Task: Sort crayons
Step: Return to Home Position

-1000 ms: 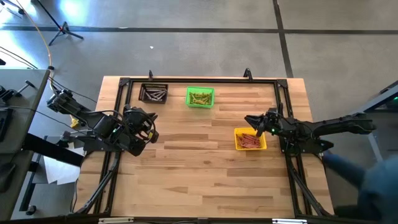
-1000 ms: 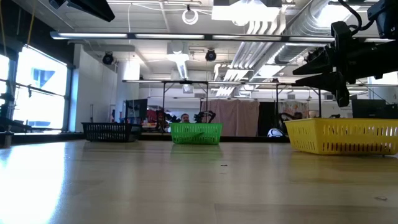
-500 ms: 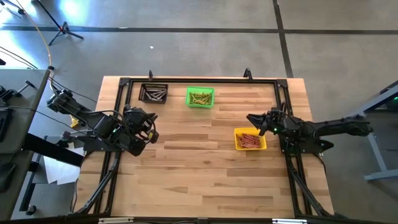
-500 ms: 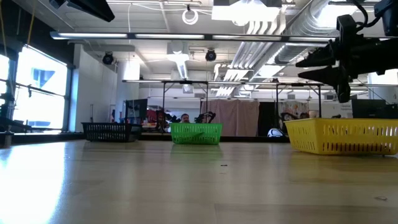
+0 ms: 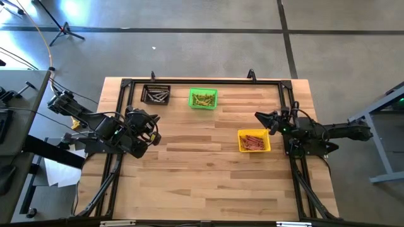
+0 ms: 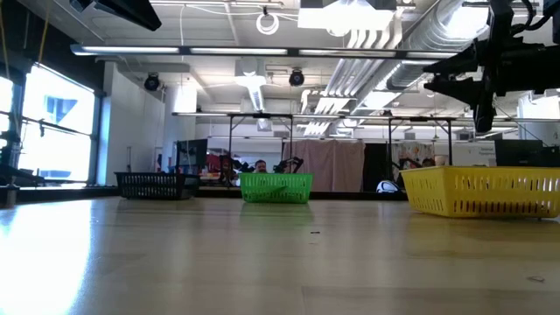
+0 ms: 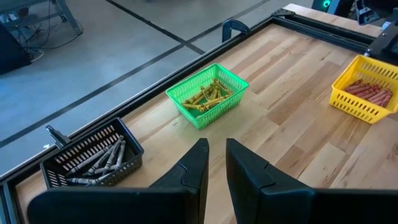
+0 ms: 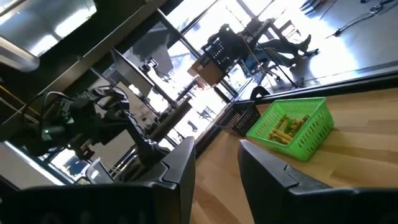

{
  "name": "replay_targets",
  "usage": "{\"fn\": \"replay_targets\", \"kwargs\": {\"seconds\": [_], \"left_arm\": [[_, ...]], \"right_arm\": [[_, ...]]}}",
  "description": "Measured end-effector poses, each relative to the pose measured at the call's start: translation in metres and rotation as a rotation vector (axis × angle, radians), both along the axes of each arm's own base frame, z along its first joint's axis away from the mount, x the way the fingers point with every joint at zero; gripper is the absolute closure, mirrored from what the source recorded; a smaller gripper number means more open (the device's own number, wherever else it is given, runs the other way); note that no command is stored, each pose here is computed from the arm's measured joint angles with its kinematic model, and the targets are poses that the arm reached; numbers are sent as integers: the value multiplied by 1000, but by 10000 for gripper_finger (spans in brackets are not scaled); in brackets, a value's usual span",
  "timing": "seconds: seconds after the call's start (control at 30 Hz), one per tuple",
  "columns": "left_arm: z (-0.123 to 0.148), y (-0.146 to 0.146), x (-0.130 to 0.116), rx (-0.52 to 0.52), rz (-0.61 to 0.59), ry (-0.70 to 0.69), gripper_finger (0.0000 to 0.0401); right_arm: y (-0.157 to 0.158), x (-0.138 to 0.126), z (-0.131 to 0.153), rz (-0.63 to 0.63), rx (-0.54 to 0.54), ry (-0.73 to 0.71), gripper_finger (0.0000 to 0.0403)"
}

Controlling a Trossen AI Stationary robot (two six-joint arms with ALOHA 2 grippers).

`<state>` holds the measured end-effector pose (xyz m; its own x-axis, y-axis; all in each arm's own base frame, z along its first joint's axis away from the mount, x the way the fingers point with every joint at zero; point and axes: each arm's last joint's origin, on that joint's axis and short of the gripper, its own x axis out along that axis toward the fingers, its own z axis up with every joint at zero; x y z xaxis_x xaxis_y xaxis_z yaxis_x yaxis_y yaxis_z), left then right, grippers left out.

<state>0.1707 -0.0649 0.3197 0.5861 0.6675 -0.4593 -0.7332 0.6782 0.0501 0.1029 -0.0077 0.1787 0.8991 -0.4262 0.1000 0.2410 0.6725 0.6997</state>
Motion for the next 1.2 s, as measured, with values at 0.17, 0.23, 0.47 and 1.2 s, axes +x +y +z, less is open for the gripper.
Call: {"fn": "replay_targets", "kwargs": {"seconds": [0.17, 0.23, 0.47, 1.2], "left_arm": [[0, 0, 0, 2, -9, 12, 356], [-1, -1, 0, 23, -50, 67, 356], [-6, -2, 2, 126, -186, 228, 356], [-152, 11, -31, -167, -401, -158, 356]], "right_arm": [[0, 1, -6, -2, 2, 125, 297], [0, 1, -15, 3, 0, 242, 297], [0, 3, -20, 12, -47, 343, 297], [0, 2, -20, 13, -39, 345, 297]]}}
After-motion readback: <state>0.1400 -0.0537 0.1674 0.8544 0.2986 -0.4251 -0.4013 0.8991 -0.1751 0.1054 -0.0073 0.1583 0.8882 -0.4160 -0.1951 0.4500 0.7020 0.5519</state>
